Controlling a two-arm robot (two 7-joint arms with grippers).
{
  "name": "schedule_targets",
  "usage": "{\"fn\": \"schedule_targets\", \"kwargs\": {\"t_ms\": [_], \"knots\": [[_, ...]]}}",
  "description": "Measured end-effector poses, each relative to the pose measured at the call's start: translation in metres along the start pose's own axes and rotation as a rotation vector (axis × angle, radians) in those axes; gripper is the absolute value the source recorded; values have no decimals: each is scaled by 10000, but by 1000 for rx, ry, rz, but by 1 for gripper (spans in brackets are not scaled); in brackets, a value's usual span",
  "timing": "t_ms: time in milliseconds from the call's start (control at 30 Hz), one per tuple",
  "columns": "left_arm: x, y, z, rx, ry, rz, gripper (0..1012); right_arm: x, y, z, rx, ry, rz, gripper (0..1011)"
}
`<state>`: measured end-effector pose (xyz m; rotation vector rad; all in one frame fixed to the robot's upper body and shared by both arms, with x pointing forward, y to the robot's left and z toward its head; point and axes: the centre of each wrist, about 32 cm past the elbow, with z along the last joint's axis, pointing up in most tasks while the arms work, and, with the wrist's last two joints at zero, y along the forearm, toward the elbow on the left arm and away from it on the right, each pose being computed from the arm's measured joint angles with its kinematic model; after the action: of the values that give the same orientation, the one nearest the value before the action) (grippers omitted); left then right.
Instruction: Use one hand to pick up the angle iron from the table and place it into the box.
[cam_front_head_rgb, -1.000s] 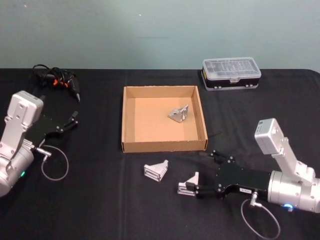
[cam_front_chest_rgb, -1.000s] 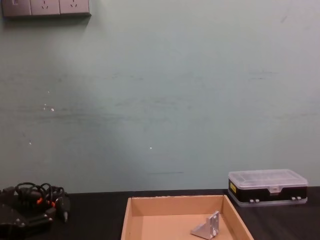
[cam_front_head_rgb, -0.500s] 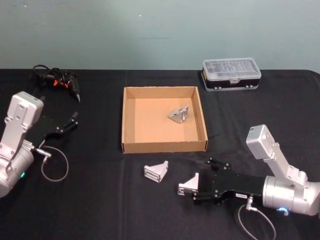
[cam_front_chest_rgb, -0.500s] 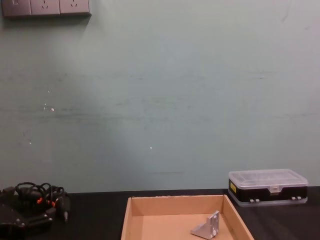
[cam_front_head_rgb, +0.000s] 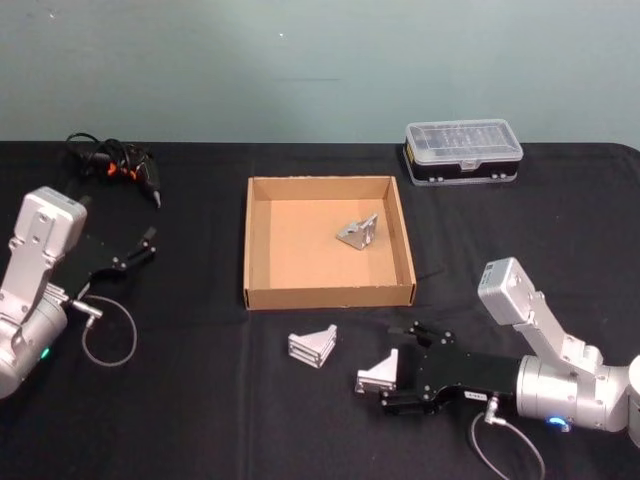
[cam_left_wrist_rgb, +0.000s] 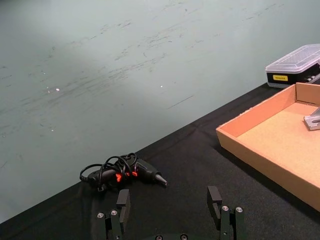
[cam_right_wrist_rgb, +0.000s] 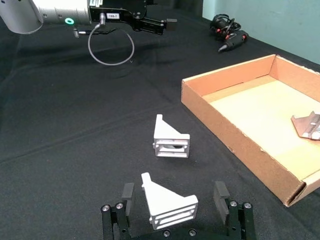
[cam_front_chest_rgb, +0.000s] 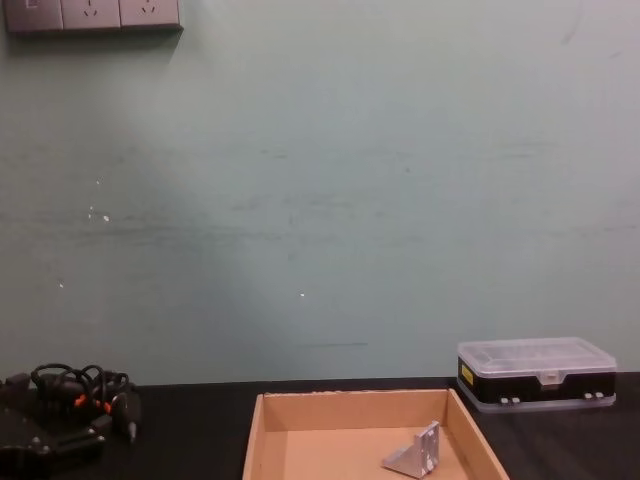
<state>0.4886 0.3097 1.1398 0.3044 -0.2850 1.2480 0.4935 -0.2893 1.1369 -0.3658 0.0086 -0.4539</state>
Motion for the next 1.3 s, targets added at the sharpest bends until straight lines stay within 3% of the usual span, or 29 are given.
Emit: {"fn": "schedule_targets", "kwargs": {"t_ms": [833,1067,1300], "knots": [[0,0,0,0,0,0,1011,16,48,-30,-24,-11,-8,1004],[0,0,0,0,0,0,1011,16,46,-30,-24,-10,-8,869],[0,0,0,0,0,0,1011,15,44,-30,-23,-10,-8,670]]}}
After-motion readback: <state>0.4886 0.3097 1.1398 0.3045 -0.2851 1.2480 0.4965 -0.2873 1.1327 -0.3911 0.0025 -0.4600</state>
